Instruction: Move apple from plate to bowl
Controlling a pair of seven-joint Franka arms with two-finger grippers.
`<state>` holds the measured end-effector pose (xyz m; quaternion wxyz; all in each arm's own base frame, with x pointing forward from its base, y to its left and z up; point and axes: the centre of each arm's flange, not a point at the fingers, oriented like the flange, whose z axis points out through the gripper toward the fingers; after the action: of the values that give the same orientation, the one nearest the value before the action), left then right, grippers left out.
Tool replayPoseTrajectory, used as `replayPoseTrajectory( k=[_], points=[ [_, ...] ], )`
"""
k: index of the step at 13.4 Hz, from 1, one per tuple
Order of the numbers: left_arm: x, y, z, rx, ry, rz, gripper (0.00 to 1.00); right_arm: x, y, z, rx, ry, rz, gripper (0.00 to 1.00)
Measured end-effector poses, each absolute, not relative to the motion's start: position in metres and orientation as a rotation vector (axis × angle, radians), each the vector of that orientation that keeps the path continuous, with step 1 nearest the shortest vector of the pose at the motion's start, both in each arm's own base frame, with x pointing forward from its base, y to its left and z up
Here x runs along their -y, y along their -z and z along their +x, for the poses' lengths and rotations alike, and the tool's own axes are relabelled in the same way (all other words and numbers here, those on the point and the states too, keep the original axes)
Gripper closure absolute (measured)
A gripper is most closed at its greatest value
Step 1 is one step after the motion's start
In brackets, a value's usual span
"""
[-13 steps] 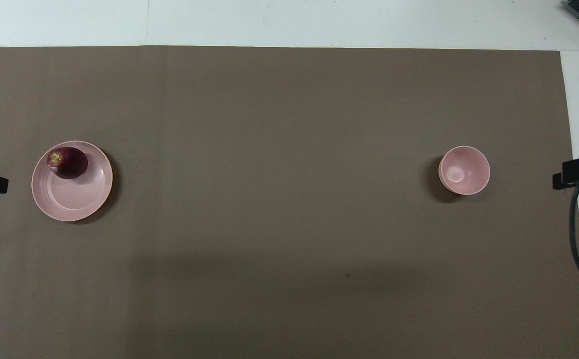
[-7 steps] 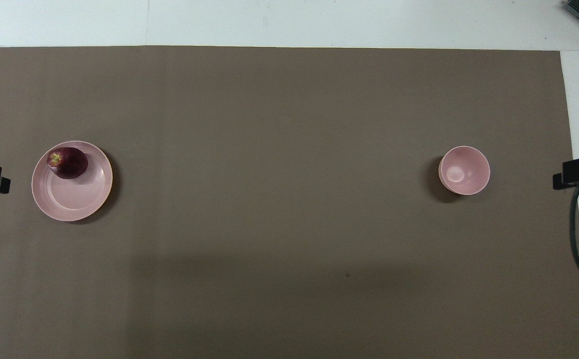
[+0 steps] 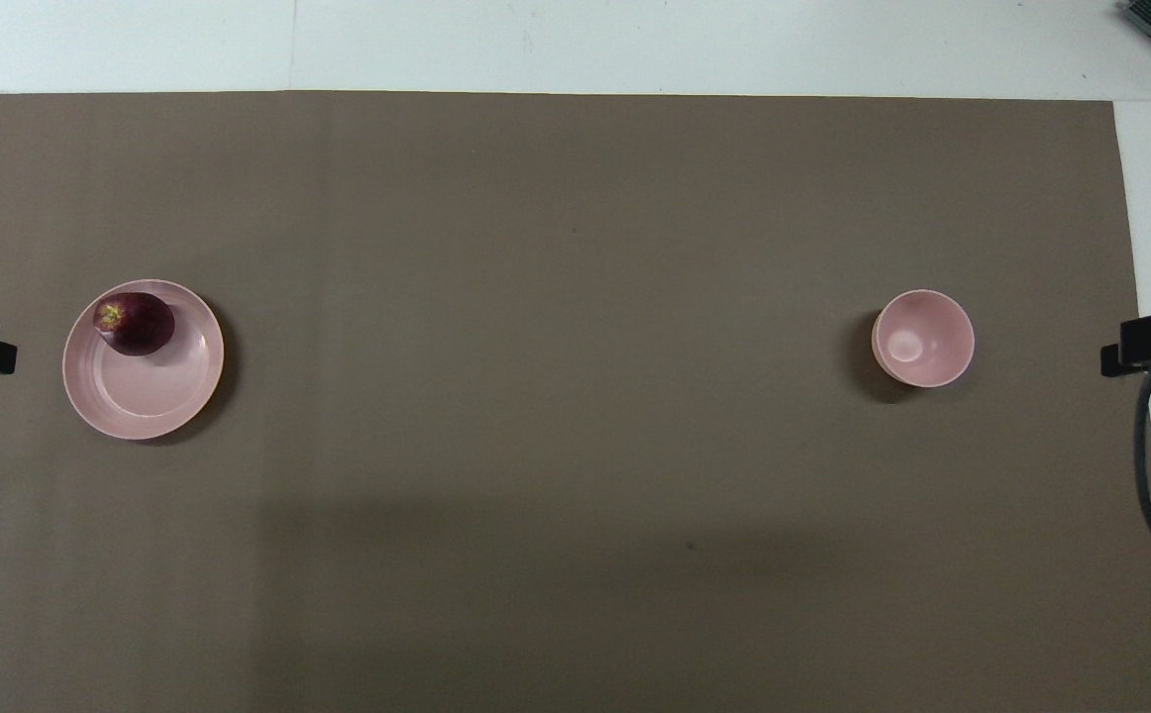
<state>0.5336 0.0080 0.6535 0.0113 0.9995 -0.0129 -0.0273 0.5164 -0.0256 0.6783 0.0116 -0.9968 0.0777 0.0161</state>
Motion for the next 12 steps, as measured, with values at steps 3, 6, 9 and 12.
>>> replayPoseTrajectory(
  k=[3,6,9,12],
  points=[
    [-0.011,-0.632,0.546,0.066,0.090,3.115,0.00,0.027,-0.678,0.516,-0.246,-0.050,-3.108,0.00],
    [-0.028,-0.596,0.568,0.110,0.081,3.110,0.00,0.027,-0.678,0.516,-0.247,-0.050,-3.108,0.00],
    [-0.045,-0.561,0.582,0.102,0.056,3.111,0.00,0.027,-0.678,0.516,-0.247,-0.051,-3.108,0.00],
    [-0.050,-0.528,0.596,0.107,0.049,3.110,0.00,0.027,-0.678,0.516,-0.248,-0.051,-3.108,0.00]
  ],
)
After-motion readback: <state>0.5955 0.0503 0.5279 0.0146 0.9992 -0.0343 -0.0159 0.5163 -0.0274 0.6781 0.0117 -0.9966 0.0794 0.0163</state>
